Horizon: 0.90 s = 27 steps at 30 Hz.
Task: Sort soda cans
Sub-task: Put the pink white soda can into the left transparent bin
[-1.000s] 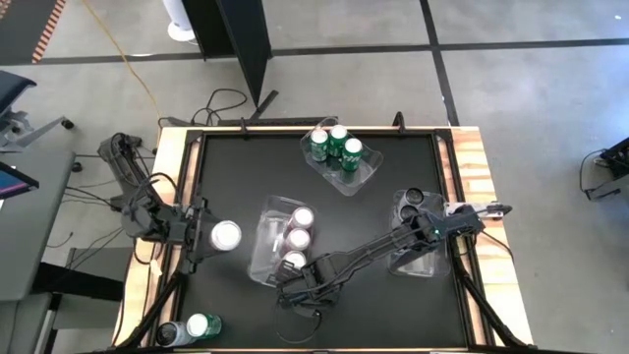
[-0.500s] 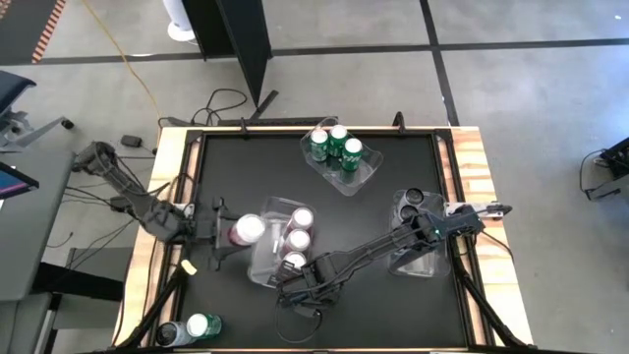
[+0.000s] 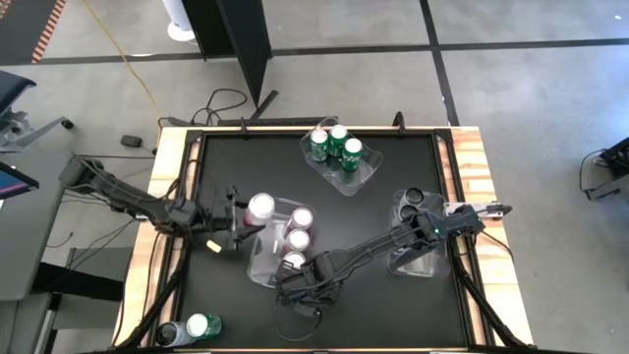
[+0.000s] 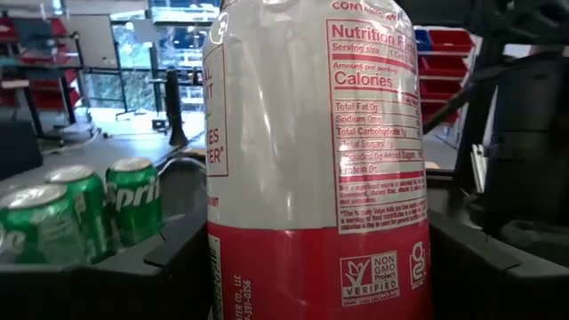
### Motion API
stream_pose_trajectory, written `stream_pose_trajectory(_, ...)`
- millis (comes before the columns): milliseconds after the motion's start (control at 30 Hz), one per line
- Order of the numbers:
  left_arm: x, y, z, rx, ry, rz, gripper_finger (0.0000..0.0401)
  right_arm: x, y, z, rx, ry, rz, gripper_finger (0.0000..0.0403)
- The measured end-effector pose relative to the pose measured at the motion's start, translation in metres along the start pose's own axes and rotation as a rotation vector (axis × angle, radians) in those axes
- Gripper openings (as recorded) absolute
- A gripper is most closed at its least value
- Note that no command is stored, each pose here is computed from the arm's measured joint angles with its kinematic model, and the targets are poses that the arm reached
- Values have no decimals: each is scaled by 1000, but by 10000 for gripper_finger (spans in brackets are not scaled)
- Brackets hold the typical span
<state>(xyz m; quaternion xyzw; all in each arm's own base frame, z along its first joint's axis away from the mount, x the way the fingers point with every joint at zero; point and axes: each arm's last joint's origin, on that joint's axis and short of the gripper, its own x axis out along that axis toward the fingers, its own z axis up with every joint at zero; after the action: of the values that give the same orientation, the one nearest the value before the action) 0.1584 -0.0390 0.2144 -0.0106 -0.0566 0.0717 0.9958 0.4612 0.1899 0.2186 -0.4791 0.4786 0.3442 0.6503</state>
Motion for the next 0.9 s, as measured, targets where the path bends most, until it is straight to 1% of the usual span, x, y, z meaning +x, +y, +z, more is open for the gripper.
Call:
stream_pose_trajectory(233,4,10,-12,-24,43,-7,287,1,-4,-4,-7,-4,-6,0)
stream_pose_trajectory(533,18,23,-30,-78,126,63,287,3,-9,-8,-12,-14,-12,0)
stream_pose_trajectory(700,26,26,-36,-88,122,45,287,3,-12,-11,-11,-13,-15,0)
stream_pose_trajectory(900,31,29,-49,-113,189,81,287,4,-15,-14,0,-17,-25,0)
